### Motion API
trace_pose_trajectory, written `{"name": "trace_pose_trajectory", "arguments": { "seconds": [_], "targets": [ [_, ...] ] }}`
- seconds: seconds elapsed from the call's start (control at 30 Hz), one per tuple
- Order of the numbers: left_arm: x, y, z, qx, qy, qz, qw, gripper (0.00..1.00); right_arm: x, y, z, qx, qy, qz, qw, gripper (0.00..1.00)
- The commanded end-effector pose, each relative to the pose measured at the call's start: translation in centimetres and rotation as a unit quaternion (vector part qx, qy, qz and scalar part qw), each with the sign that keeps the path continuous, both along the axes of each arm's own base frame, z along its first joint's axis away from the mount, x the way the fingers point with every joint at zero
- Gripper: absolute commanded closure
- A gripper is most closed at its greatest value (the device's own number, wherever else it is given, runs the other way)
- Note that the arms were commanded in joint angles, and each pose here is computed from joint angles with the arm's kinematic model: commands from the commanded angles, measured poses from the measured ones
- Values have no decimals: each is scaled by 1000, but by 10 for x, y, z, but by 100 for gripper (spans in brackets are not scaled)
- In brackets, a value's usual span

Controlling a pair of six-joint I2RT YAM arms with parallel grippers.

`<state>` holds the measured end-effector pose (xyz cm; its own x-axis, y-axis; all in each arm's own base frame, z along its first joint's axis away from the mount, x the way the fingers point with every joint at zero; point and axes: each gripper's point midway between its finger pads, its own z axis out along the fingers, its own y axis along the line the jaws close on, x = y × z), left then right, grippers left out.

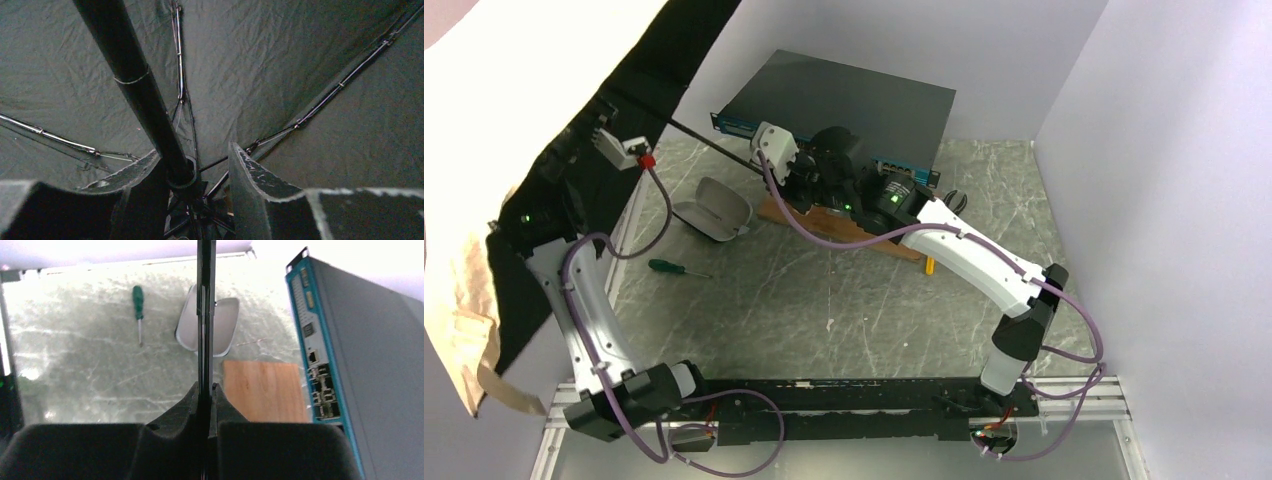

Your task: Open the umbrella

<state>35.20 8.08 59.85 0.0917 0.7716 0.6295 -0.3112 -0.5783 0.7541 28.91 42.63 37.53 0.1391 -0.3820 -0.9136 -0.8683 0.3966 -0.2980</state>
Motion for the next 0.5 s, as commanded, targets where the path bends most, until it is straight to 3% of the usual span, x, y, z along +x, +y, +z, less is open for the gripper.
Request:
{"name": "trace_pose_trajectory", "arguments": {
  "seconds": [0.0,0.13,0.47],
  "targets": [
    [-42,91,-6,-7,-36,221,975,51,-51,-40,-21,-84,77,66,991,100],
    [-43,55,-58,3,44,157,987,47,-53,-23,5,-32,79,82,993,100],
    [-60,0,-123,16,144,62,987,33,-57,-10,23,11,81,98,992,100]
  ]
}}
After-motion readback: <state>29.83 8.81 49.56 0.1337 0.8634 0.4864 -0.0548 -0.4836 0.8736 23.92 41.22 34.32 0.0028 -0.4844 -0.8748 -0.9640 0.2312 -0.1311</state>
